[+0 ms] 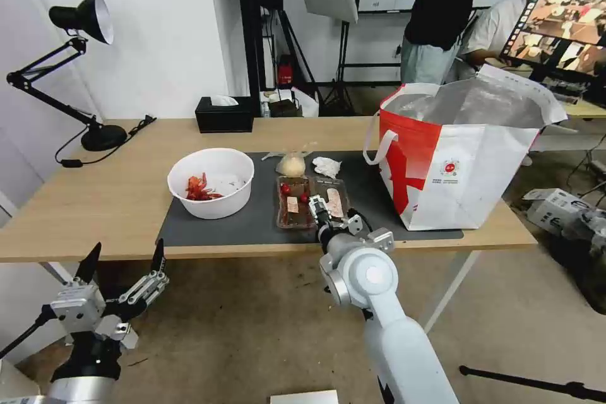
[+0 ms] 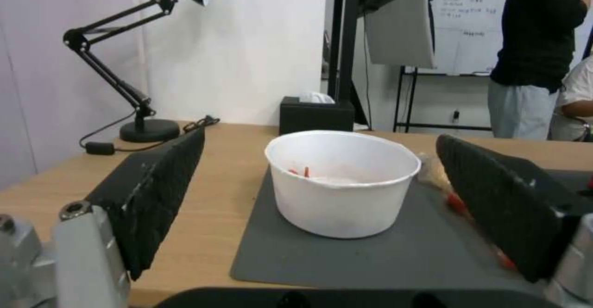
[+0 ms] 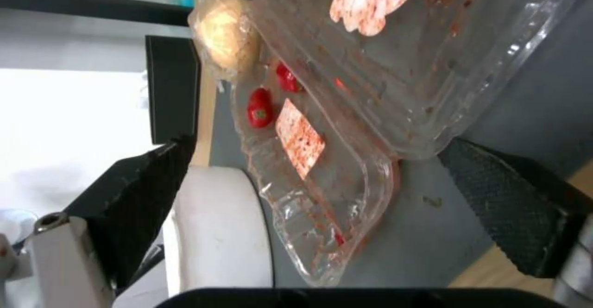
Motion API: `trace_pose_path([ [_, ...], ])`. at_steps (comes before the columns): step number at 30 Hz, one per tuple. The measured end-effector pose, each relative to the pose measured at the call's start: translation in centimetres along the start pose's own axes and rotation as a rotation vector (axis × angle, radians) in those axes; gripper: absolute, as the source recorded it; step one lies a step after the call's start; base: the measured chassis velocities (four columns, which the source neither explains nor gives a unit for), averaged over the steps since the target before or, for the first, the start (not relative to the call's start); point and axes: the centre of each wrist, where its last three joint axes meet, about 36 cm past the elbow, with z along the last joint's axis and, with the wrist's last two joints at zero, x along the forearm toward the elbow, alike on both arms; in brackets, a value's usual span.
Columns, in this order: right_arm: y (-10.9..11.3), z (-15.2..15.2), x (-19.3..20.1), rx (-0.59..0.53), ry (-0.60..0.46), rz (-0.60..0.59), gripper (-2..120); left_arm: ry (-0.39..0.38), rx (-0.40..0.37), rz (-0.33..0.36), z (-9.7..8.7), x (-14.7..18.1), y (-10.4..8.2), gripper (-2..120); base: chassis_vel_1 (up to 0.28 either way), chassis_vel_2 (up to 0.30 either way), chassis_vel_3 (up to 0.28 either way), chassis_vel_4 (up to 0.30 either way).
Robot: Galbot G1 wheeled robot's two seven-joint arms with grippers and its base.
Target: Pick up the trash from the table and place it into the takeout bag.
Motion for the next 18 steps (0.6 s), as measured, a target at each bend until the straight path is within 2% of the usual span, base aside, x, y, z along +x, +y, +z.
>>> trace_pose_path([
  [18,1.0,-0.5,-1.5,0.019,-0.025,-0.022,100,-0.024,-0.007,-0.005,0.0,0.1,0.0,100,0.0,0.0,0.0,0.0],
])
